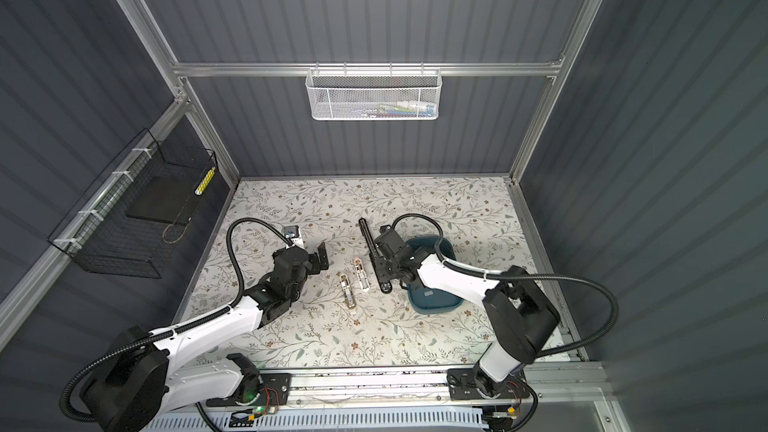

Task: Load the staples into the stapler
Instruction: 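Open the right gripper and lift it off the stapler, then move the right gripper back down into the teal tray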

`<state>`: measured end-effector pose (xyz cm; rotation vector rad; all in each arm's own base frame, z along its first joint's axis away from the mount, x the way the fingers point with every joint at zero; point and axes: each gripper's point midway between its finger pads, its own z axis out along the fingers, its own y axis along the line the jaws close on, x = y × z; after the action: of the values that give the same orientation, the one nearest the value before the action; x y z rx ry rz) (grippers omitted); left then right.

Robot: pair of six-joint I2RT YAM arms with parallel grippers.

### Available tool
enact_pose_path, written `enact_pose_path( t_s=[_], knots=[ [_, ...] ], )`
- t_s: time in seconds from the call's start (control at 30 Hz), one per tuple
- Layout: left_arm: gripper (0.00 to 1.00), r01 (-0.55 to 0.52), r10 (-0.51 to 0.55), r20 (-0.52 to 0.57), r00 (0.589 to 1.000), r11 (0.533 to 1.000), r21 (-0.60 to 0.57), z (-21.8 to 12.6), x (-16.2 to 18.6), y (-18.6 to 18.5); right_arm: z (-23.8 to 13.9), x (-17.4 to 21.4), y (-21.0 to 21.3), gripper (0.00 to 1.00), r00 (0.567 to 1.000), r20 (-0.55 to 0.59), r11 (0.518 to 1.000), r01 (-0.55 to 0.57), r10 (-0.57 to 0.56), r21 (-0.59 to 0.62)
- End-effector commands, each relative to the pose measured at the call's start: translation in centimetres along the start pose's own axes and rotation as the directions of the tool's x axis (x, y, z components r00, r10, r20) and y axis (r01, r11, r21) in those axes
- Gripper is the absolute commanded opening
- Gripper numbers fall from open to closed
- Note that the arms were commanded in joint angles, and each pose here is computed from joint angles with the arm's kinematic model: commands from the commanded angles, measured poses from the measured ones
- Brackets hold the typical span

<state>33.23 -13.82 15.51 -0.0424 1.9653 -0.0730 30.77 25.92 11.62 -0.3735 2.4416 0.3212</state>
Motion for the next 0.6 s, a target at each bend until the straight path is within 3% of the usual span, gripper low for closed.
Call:
enact_pose_path(
  t_s=[0.0, 0.2, 0.37, 0.57],
  knots=[
    [1.00, -0.011, 0.011, 0.012, 1.000, 1.000, -0.019, -0.1, -0.3, 0.4, -3.3, -2.1, -2.0, 0.39, 0.995, 0.101, 0.995, -0.001, -0.008, 0.097],
    [1.00, -0.011, 0.011, 0.011, 1.000, 1.000, -0.021, 0.0, -0.3, 0.4, -5.7, -3.7, -8.1, 0.35, 0.969, 0.222, 0.953, -0.162, 0.105, 0.257],
    [1.00, -0.010, 0.010, 0.008, 1.000, 1.000, -0.013, 0.0, -0.2, 0.3, -3.5, -2.0, -11.6, 0.34, 0.955, 0.192, 0.922, -0.274, 0.227, 0.275],
    [1.00, -0.007, 0.008, 0.009, 1.000, 1.000, -0.010, -0.1, -0.3, 0.3, -0.2, 0.4, -12.3, 0.37, 0.960, 0.076, 0.917, -0.280, 0.269, 0.284]
  ],
)
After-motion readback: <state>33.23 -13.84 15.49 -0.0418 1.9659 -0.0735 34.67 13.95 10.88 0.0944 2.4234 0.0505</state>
